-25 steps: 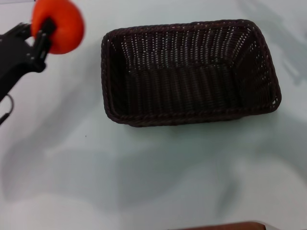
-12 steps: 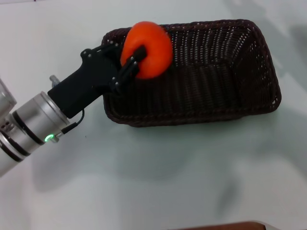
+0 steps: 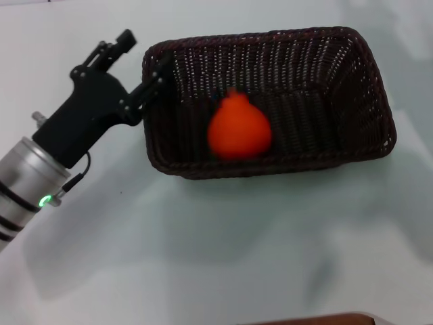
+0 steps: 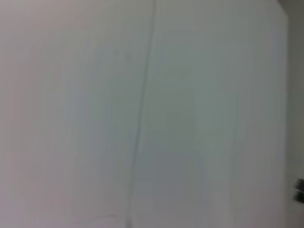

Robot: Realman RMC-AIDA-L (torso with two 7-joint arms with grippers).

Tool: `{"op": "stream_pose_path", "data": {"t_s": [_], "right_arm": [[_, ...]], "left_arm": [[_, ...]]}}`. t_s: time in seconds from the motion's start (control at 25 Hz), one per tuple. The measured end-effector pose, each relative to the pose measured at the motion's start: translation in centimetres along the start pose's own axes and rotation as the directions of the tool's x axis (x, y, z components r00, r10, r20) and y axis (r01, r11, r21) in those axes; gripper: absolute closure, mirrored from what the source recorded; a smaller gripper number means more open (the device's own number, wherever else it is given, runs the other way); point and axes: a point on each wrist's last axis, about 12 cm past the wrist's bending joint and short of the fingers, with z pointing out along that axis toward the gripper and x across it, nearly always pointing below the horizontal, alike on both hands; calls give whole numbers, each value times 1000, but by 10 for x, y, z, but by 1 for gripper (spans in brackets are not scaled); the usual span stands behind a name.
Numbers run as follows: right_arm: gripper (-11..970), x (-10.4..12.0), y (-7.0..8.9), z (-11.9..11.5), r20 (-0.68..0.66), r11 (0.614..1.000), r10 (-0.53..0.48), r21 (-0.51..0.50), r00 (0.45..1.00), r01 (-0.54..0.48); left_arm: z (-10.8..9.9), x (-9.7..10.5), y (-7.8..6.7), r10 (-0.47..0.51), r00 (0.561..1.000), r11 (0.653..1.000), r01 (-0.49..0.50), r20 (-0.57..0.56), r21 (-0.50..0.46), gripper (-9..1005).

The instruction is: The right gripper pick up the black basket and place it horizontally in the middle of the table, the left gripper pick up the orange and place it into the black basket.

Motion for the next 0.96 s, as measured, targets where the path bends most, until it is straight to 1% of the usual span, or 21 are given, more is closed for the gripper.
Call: {"op": "stream_pose_path", "data": {"t_s": [0.12, 0.2, 0.24, 0.28, 0.36, 0.4, 0.48, 0.56, 0.6, 0.64, 0.68, 0.76, 0.84, 0.88, 0.96], "right_arm": [[513, -2, 1, -5, -46, 998, -30, -48, 999, 28], [514, -4, 0, -6, -50, 996, -66, -59, 997, 63], [515, -5, -1, -7, -50, 995, -84, -64, 995, 81], [514, -7, -1, -6, -50, 991, -113, -72, 992, 109], [513, -10, -3, -6, -52, 982, -170, -86, 984, 165], [512, -12, -5, -5, -55, 976, -203, -93, 978, 198], [511, -15, -9, -5, -60, 964, -254, -97, 965, 248], [510, -18, -13, -5, -54, 943, -325, -91, 944, 320], [509, -22, -17, -6, -40, 914, -403, -72, 914, 400], [509, -24, -20, -6, -37, 895, -444, -60, 895, 441], [508, -24, -20, -6, -37, 895, -444, -60, 895, 441], [507, -28, -25, -7, -38, 853, -521, -43, 852, 520], [505, -29, -28, -6, -44, 825, -565, -40, 824, 564], [505, -30, -29, -5, -48, 811, -585, -40, 810, 583], [504, -30, -30, -3, -55, 799, -602, -39, 797, 601]], "left_arm": [[-12, 2, 4, 39, 999, 996, -39, 8, -79, 401], [-25, 3, 12, 95, 995, 978, -92, 12, -186, 320], [-31, 3, 16, 120, 993, 963, -112, 15, -245, 280], [-38, 2, 22, 142, 990, 943, -130, 16, -307, 219], [-52, -1, 34, 173, 985, 891, -147, 22, -429, 96], [-57, -3, 38, 179, 984, 872, -147, 25, -468, 97], [-69, -7, 49, 190, 981, 816, -137, 37, -561, 98], [-78, -9, 56, 192, 981, 774, -127, 39, -621, 100], [-82, -9, 59, 189, 981, 754, -122, 36, -645, 100], [-84, -9, 60, 186, 982, 743, -118, 34, -659, 100], [-85, -9, 61, 184, 982, 738, -116, 34, -665, 99], [-86, -8, 61, 180, 983, 732, -112, 32, -672, 99], [-86, -6, 60, 172, 985, 731, -107, 30, -674, 99], [-85, -6, 60, 169, 985, 731, -105, 30, -674, 99], [-83, -5, 60, 164, 986, 732, -105, 25, -674, 99]]}}
